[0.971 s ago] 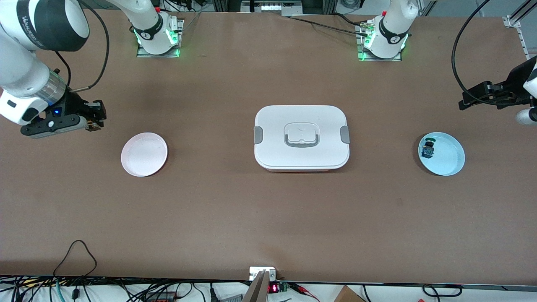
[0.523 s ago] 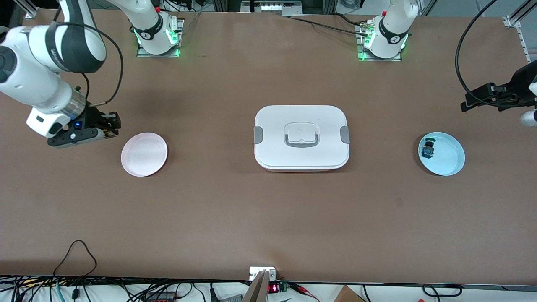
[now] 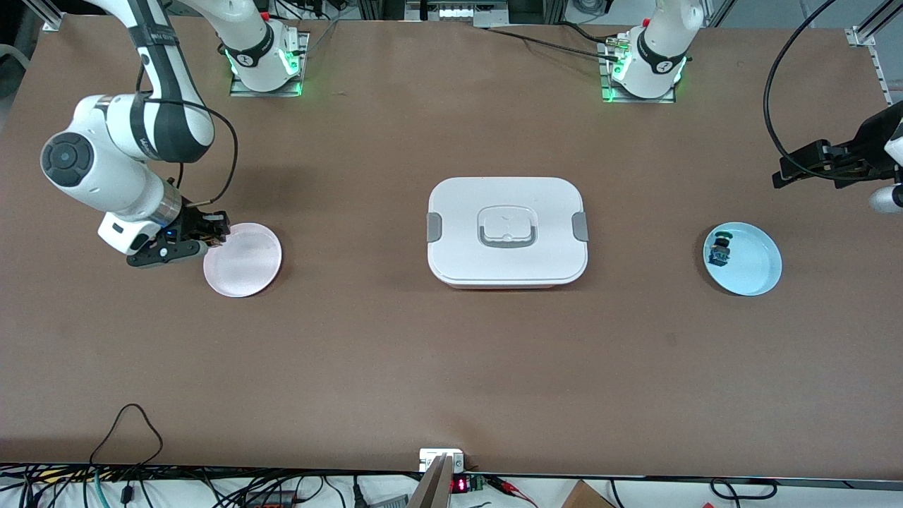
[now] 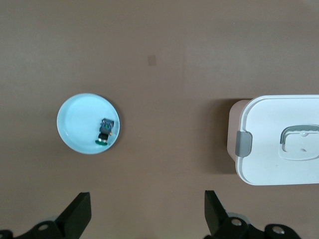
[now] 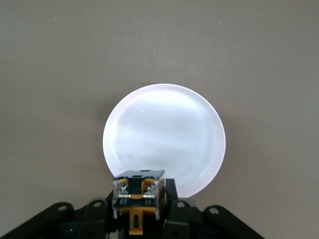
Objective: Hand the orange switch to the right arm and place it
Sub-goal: 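Lower the orange switch onto the white plate with the right gripper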
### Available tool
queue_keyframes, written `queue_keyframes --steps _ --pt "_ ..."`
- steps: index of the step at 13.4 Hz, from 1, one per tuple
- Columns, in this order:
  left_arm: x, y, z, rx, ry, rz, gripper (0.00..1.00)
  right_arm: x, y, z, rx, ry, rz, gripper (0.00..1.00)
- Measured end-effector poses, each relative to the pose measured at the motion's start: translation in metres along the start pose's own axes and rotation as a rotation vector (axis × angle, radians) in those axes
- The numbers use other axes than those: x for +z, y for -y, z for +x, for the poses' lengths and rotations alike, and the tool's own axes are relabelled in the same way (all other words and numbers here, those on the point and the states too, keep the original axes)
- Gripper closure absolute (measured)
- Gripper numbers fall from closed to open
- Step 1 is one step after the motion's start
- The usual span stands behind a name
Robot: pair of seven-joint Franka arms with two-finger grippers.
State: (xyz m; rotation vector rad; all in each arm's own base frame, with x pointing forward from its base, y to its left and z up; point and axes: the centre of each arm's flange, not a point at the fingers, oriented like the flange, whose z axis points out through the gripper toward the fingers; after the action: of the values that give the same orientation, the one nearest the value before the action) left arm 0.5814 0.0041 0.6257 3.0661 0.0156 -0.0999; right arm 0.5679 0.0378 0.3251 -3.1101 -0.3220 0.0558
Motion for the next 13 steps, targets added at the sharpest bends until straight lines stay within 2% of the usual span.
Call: queue_keyframes --steps 2,4,6,10,13 --pt "0.002 0.0 -0.004 0.018 -0.02 0.002 0.0 0.02 -0.001 0.001 0.006 -0.017 -0.008 0.66" --pt "0.005 -0.001 -0.014 0.003 -0.009 0.004 0.0 0.04 -0.002 -0.003 0.019 -0.031 -0.008 0.66" --pt "0.008 -0.003 -0.024 -0.01 -0.002 0.007 0.0 0.053 -0.003 -0.005 0.03 -0.032 -0.007 0.66" --pt "0.009 -0.003 -0.032 -0.01 -0.008 0.01 0.0 0.073 -0.001 -0.005 0.085 -0.024 0.035 0.66" --pt "0.01 -0.004 -0.032 -0.01 -0.005 0.01 0.0 0.091 0.003 -0.002 0.084 -0.036 0.024 0.66"
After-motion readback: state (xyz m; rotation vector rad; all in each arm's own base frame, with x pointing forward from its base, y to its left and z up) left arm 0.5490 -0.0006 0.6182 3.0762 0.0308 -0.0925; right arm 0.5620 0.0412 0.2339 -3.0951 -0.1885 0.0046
